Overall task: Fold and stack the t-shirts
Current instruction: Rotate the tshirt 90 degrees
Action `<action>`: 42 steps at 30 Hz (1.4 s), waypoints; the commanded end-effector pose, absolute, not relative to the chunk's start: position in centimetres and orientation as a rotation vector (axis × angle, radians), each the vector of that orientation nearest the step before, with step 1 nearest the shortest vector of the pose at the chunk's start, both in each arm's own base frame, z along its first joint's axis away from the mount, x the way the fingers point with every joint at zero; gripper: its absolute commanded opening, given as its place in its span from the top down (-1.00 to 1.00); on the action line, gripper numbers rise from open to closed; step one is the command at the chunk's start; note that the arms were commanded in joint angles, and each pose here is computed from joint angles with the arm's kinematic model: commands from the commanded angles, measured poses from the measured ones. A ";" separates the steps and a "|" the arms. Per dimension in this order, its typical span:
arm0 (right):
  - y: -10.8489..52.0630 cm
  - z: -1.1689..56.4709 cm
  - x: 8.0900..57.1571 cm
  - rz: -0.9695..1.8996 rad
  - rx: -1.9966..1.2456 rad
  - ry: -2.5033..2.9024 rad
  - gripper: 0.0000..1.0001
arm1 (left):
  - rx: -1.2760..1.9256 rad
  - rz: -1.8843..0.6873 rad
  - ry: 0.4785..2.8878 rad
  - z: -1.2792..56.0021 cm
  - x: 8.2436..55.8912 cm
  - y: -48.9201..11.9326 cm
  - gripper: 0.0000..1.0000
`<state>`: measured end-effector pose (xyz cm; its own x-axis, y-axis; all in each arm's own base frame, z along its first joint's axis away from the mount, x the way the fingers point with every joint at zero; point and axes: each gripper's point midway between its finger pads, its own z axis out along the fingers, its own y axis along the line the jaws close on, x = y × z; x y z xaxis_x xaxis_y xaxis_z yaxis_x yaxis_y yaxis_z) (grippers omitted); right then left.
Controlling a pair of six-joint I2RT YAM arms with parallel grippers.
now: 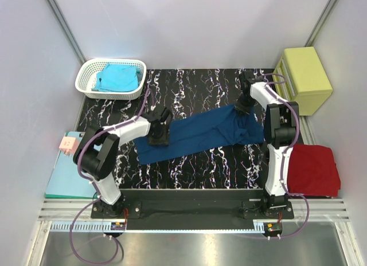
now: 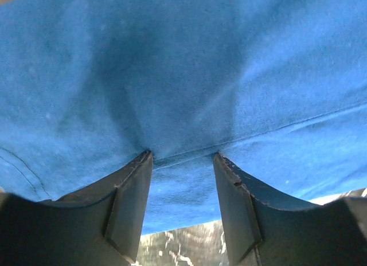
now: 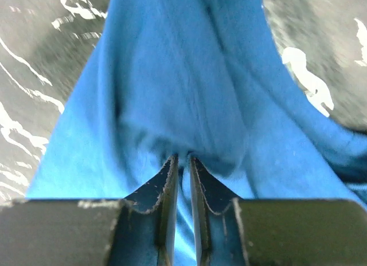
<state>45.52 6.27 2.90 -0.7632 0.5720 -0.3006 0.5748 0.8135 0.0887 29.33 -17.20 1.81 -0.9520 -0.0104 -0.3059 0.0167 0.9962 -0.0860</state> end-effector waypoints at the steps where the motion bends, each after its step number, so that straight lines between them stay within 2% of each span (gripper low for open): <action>1: 7.0 2.1 46.5 0.021 0.902 2.729 0.59 | 0.023 -0.079 2.928 1.2 24.4 -16.8 -0.04; 8: 7.6 0.0 47.6 0.034 0.863 2.793 0.60 | 0.133 -0.089 2.931 2.4 21.5 -19.4 -0.02; 19: 10.0 0.6 51.3 0.169 0.785 2.760 0.56 | 0.436 -0.087 2.931 2.9 17.8 -25.5 -0.01; 24: 13.3 1.6 54.6 0.259 0.664 2.746 0.51 | 0.542 -0.076 2.949 2.0 16.6 -27.4 0.00; 29: 15.8 0.8 56.2 0.388 0.634 2.727 0.37 | 0.595 -0.099 2.954 1.7 16.4 -29.0 0.02; 33: 16.9 -0.3 56.0 0.436 0.626 2.748 0.36 | 0.618 -0.107 2.920 2.2 17.3 -29.9 0.04; 36: 17.2 0.1 55.7 0.412 0.596 2.747 0.40 | 0.578 -0.087 2.806 4.6 19.3 -29.9 0.03; 42: 16.5 6.8 56.9 0.410 0.550 2.608 0.35 | 0.414 -0.165 2.597 12.3 23.8 -28.7 -0.02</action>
